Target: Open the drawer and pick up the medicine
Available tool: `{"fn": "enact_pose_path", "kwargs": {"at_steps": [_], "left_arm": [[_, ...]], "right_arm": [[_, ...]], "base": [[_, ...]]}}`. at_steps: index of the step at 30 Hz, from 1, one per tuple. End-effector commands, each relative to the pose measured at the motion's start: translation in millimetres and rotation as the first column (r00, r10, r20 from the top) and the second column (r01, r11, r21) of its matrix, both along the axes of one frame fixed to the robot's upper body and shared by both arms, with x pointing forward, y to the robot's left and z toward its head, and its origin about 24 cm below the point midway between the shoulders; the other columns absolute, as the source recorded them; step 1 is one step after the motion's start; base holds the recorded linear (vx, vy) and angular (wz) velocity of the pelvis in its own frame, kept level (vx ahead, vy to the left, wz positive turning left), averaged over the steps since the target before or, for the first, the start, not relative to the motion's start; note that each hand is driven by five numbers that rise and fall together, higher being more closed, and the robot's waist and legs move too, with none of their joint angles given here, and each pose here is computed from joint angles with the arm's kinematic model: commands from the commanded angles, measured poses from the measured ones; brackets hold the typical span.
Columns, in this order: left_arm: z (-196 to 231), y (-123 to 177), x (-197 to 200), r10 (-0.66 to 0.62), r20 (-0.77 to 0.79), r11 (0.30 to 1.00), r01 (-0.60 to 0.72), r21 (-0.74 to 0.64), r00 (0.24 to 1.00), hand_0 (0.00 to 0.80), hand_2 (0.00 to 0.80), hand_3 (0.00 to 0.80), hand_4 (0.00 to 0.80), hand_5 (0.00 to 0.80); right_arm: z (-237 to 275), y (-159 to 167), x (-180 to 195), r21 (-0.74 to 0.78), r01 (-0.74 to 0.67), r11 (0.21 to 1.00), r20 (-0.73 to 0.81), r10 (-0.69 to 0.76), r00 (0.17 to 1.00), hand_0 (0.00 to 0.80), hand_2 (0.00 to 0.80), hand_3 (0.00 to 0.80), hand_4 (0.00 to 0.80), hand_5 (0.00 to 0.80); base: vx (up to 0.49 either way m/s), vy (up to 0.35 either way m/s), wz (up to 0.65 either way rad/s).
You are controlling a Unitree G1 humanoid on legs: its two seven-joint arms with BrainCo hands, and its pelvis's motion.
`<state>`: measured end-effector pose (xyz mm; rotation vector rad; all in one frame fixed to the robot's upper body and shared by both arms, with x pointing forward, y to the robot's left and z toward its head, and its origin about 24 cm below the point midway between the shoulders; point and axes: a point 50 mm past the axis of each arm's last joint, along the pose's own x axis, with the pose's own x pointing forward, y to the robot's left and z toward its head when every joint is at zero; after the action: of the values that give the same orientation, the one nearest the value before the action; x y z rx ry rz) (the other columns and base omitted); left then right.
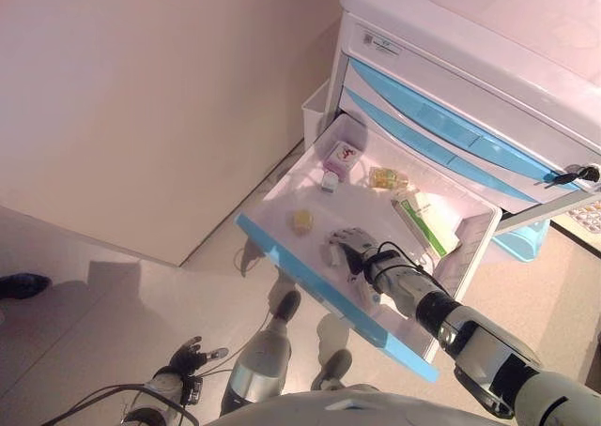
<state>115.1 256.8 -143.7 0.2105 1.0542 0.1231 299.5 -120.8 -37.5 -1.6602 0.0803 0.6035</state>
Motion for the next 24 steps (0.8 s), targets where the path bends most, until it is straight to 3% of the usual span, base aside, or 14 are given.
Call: {"fn": "enact_pose_path", "kwargs": {"at_steps": [1, 10, 12, 13, 14, 15, 16, 24], "left_arm": [[-3.8, -8.2, -2.3, -0.080, -0.023, 0.997, 0.080, 0.011, 0.997, 0.000, 0.000, 0.000, 0.000, 0.000], [-4.7, -9.3, -5.7, -0.088, -0.024, 0.996, 0.088, 0.004, 0.996, 0.000, 0.000, 0.000, 0.000, 0.000], [-4.3, -10.1, -4.1, -0.090, -0.019, 0.996, 0.090, 0.003, 0.996, 0.000, 0.000, 0.000, 0.000, 0.000], [-4.2, -10.2, -3.7, -0.090, -0.017, 0.996, 0.091, 0.003, 0.996, 0.000, 0.000, 0.000, 0.000, 0.000], [-4.0, -10.4, -3.0, -0.092, -0.015, 0.996, 0.092, 0.003, 0.996, 0.000, 0.000, 0.000, 0.000, 0.000], [-3.9, -10.2, -3.0, -0.095, -0.014, 0.996, 0.095, 0.005, 0.995, 0.000, 0.000, 0.000, 0.000, 0.000], [-3.7, -10.5, -2.4, -0.096, -0.012, 0.995, 0.096, 0.005, 0.995, 0.000, 0.000, 0.000, 0.000, 0.000], [-2.3, -8.3, -0.1, -0.102, -0.014, 0.995, 0.102, 0.017, 0.995, 0.000, 0.000, 0.000, 0.000, 0.000]], "right_arm": [[11.2, 9.0, 5.6, 0.040, -0.015, 0.999, 0.108, 0.011, 0.994, 0.000, 0.000, 0.000, 0.000, 0.000], [12.7, 3.2, 7.1, 0.049, 0.007, 0.999, 0.142, -0.014, 0.990, 0.000, 0.000, 0.000, 0.000, 0.000], [11.9, 3.1, 6.7, 0.041, 0.006, 0.999, 0.131, -0.011, 0.991, 0.220, 0.220, 0.220, 0.220, 0.220], [11.5, 2.9, 6.5, 0.039, 0.004, 0.999, 0.127, -0.009, 0.992, 0.289, 0.289, 0.289, 0.289, 0.289], [10.4, 2.9, 5.6, 0.041, 0.001, 0.999, 0.115, -0.006, 0.993, 0.442, 0.442, 0.442, 0.442, 0.442], [9.5, 3.9, 4.7, 0.035, -0.009, 0.999, 0.112, 0.005, 0.994, 0.744, 0.744, 0.744, 0.744, 0.744], [9.3, 4.6, 4.4, 0.033, -0.013, 0.999, 0.108, 0.009, 0.994, 0.800, 0.800, 0.800, 0.800, 0.800], [5.7, 5.8, 0.4, 0.026, -0.025, 0.999, 0.084, 0.023, 0.996, 0.800, 0.800, 0.800, 0.800, 0.800]], "base": [[0.000, 0.000, 0.00], [0.014, 0.007, 0.02], [0.000, 0.000, 0.00], [0.000, 0.000, 0.00], [0.000, 0.000, 0.00], [0.000, 0.000, 0.00], [0.000, 0.000, 0.00], [0.000, 0.000, 0.00]]}}
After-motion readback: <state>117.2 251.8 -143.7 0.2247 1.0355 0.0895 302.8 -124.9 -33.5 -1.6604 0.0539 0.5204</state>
